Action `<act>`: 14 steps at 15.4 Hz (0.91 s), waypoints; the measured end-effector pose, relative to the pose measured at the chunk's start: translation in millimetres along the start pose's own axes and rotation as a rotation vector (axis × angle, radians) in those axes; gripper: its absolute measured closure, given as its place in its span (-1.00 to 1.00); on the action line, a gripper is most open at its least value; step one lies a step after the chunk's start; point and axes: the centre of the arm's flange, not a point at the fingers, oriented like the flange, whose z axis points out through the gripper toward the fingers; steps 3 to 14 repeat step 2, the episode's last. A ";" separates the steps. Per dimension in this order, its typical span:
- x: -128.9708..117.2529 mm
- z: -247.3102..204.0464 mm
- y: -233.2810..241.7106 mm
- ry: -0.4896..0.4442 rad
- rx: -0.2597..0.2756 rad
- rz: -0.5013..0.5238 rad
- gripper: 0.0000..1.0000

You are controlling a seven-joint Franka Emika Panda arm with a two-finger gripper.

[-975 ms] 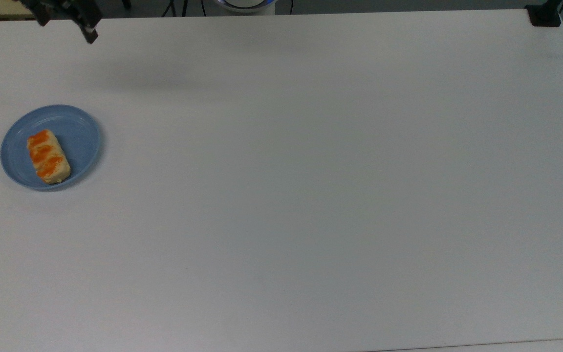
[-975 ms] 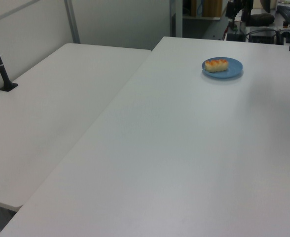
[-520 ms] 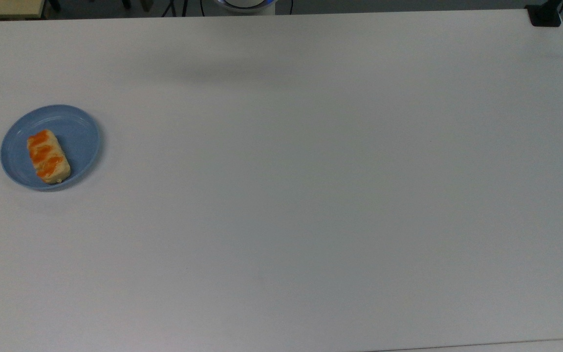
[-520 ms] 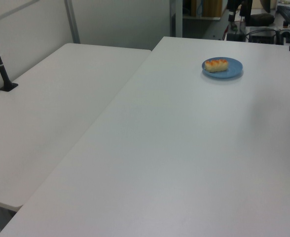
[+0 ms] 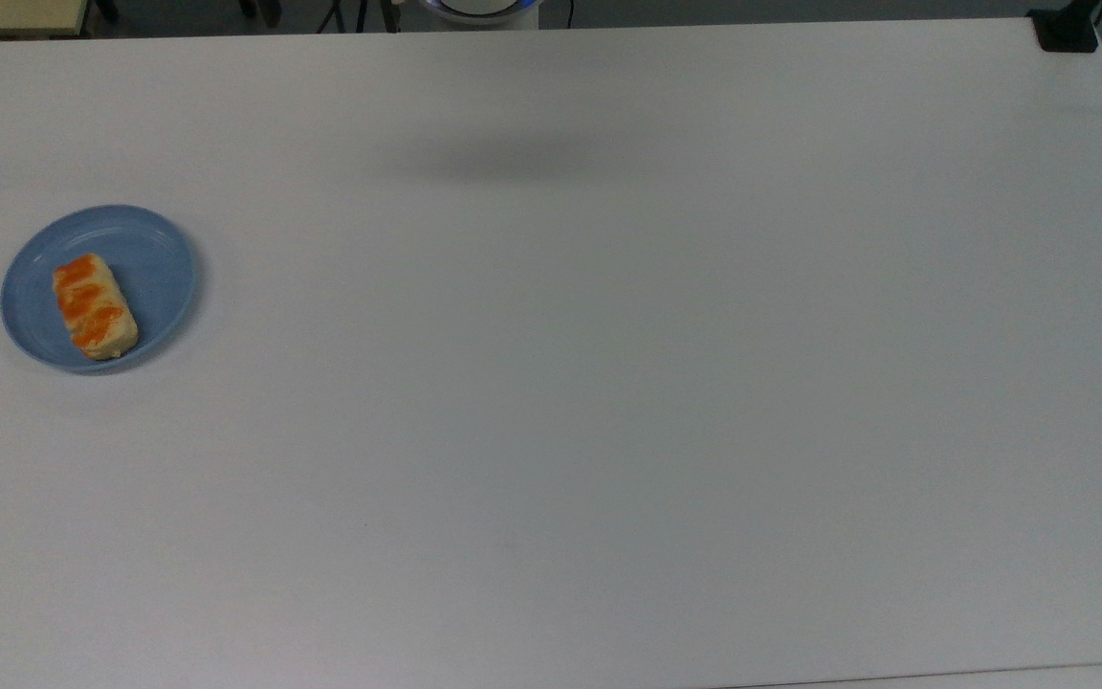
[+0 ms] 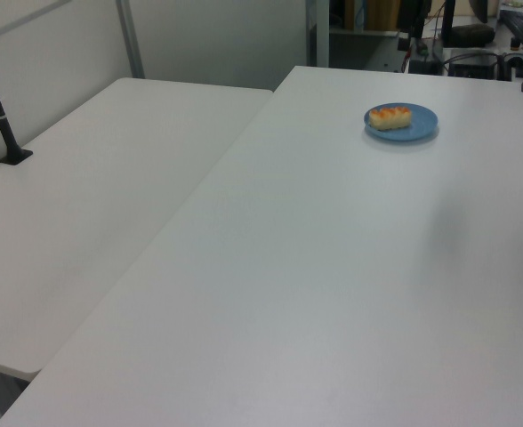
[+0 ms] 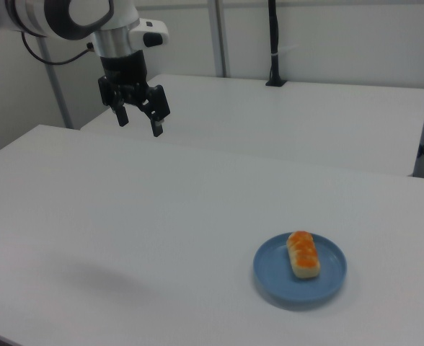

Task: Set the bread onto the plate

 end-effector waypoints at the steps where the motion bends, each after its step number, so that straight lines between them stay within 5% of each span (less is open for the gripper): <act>1: 0.1 -0.2 -0.9 0.000 0.000 0.011 -1.00; 14: 0.1 -0.6 -0.9 0.001 0.000 0.016 -1.00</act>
